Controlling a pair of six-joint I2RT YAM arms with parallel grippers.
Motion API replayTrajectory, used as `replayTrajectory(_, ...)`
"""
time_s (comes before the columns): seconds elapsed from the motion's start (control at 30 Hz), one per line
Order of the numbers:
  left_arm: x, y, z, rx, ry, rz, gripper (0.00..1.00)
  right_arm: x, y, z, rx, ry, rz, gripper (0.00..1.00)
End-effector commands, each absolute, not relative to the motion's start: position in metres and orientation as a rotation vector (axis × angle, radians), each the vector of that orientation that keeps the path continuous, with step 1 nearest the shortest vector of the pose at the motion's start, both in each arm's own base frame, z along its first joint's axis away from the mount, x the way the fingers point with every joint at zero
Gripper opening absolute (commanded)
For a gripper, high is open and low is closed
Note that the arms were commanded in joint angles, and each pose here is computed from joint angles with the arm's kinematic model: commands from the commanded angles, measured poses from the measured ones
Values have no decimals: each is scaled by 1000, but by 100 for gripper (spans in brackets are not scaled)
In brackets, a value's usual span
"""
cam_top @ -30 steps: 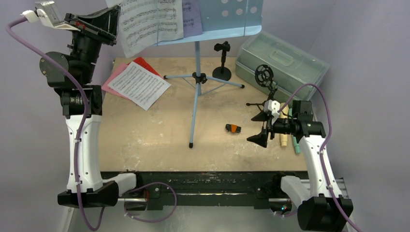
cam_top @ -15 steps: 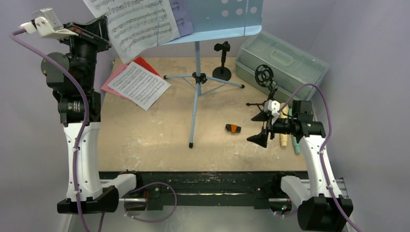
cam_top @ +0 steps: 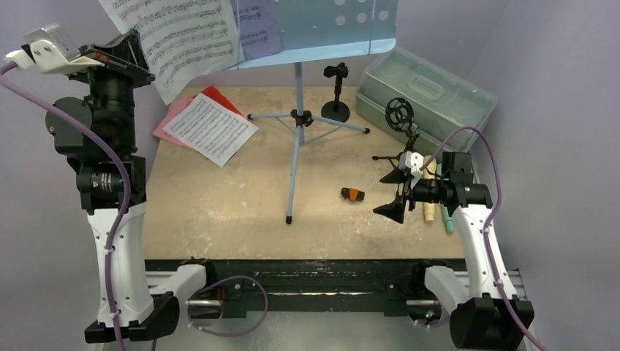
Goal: Pack up the instrument practice props
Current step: Pick up the sheet music from the music stand, then place the sheet music at the corner of the board.
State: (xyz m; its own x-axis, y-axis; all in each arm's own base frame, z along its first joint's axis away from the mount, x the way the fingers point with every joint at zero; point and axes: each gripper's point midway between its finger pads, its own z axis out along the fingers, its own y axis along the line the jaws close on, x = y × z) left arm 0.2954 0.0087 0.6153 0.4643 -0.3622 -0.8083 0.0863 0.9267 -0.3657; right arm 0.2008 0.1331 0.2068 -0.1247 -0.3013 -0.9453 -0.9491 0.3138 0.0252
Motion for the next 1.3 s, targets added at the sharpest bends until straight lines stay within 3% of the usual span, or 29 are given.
replayTrajectory(0.0,268,16,634,-291,996,-212,0,200,135,211,-1164,1608,868,99)
replayTrajectory(0.47,237,29,598,-329,1039,-113,0,199,135,210,-1168,1605,862,99)
replayTrajectory(0.73,225,63,509,-506,1171,77,0,202,134,206,-1171,1618,873,99)
replayTrajectory(1.0,262,60,404,-538,1360,93,0,205,133,203,-1170,1632,874,99)
replayTrajectory(1.27,290,48,338,-519,1471,49,0,206,133,201,-1168,1639,878,99)
